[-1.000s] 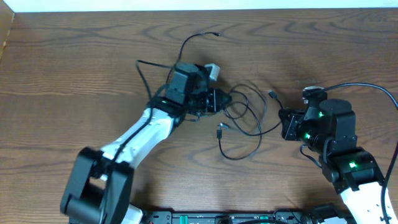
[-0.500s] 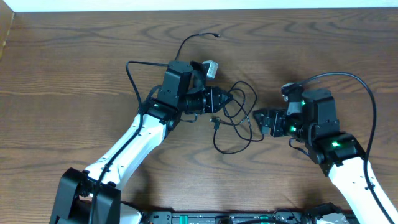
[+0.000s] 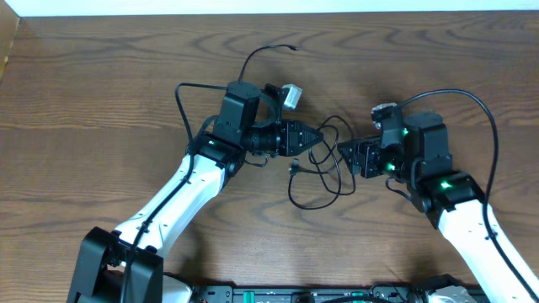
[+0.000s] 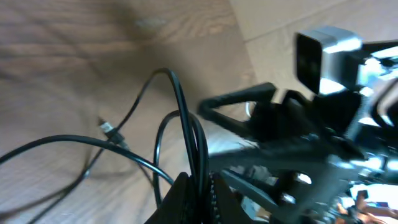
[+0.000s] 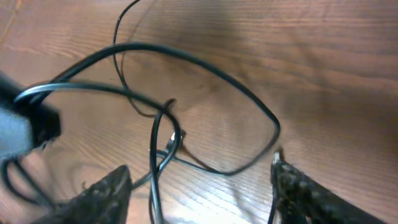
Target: Untangle cables
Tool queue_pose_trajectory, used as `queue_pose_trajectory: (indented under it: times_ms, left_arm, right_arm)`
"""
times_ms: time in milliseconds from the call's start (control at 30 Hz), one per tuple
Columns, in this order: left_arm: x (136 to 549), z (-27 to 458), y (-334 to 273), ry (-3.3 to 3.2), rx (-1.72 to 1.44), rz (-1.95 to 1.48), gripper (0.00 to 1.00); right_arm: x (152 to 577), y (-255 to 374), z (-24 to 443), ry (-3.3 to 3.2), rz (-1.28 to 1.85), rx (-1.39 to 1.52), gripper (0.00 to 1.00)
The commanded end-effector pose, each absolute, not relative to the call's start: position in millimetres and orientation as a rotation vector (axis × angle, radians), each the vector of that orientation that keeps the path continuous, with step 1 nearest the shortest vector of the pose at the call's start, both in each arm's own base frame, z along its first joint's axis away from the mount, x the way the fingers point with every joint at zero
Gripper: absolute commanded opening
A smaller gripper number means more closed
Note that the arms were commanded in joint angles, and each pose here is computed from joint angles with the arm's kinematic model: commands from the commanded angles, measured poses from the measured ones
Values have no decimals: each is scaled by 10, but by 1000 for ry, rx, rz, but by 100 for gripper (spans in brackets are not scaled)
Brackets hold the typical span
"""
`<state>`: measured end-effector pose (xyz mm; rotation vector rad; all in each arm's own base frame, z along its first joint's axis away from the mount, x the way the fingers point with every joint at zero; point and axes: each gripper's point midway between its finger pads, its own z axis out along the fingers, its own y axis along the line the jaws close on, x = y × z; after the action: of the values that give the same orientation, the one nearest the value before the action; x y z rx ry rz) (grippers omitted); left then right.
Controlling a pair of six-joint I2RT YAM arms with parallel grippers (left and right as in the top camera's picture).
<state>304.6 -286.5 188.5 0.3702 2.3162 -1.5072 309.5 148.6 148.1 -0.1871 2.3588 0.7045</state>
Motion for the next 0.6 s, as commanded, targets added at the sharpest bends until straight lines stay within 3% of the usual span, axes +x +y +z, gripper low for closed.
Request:
queue_pose_trajectory:
  times_ms: [0, 567]
  left_arm:
    - [2907, 2004, -2896, 2299, 411, -1615, 8]
    - [2717, 2134, -2965, 2282, 478, -1756, 8]
  right_arm:
    - [3146, 1576, 1556, 2327, 745, -234, 66]
    - [3426, 1744, 1398, 2300, 799, -194, 61]
